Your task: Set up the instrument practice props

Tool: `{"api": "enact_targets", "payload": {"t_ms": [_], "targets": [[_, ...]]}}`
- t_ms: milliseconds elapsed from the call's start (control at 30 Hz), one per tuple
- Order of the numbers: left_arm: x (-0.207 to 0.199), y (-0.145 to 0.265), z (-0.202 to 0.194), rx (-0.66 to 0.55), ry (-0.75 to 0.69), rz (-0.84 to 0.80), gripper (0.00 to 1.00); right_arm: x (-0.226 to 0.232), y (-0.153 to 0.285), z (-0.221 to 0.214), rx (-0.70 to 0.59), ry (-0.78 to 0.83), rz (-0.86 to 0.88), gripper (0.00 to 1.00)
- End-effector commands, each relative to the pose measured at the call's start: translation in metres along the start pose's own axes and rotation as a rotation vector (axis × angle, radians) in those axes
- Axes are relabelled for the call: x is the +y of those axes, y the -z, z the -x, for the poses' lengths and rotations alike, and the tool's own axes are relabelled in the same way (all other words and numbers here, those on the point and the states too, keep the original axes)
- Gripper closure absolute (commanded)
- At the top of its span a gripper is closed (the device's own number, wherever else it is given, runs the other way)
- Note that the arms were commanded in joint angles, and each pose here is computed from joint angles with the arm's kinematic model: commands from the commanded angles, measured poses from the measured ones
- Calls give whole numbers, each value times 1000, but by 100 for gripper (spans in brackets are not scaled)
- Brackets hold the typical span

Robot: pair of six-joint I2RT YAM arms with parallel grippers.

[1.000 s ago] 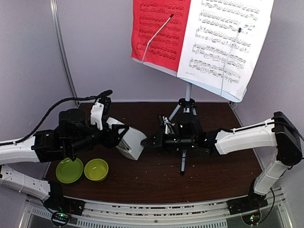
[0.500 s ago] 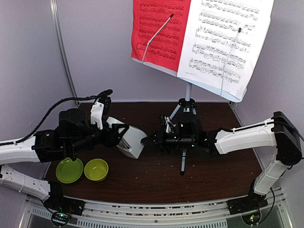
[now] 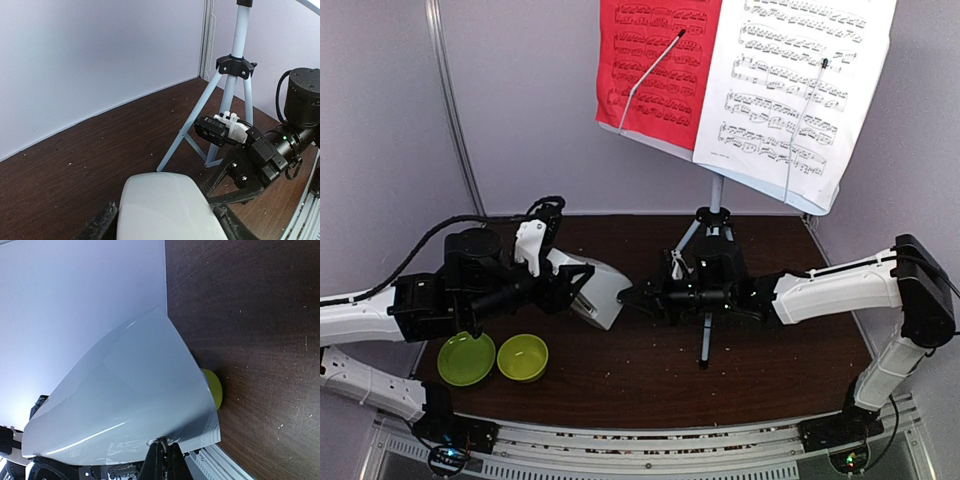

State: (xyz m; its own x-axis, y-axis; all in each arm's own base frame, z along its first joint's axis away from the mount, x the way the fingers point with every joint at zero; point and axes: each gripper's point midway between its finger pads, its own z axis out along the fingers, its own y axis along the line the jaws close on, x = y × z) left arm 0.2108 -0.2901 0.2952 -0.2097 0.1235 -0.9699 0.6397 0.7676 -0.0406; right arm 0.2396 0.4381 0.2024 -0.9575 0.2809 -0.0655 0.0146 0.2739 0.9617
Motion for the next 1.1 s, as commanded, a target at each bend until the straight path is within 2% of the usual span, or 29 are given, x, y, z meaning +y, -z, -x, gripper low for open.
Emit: {"api": "enact_targets", "payload": {"t_ms": [0, 200, 500, 700, 767, 933, 1067], "targets": [[-17, 7, 30, -82, -43, -81, 100, -7, 5, 37, -129, -157, 33, 100], [-14, 8, 32, -89, -35, -68, 100, -5, 6, 40, -144, -203, 61, 100], [-8, 12, 37, -135, 78, -53, 100, 2, 9, 46, -175, -271, 162, 100], [-4, 9, 37, -120, 97, -18, 100, 7, 7, 45, -165, -217, 137, 100], [-1, 5, 34, -95, 100, 8, 100, 5, 8, 43, -160, -181, 110, 91], [2, -8, 28, -33, 125, 41, 100, -11, 15, 40, -145, -116, 61, 56], [0, -20, 23, -8, 142, 24, 100, -21, 25, 40, -142, -135, 80, 40]]}}
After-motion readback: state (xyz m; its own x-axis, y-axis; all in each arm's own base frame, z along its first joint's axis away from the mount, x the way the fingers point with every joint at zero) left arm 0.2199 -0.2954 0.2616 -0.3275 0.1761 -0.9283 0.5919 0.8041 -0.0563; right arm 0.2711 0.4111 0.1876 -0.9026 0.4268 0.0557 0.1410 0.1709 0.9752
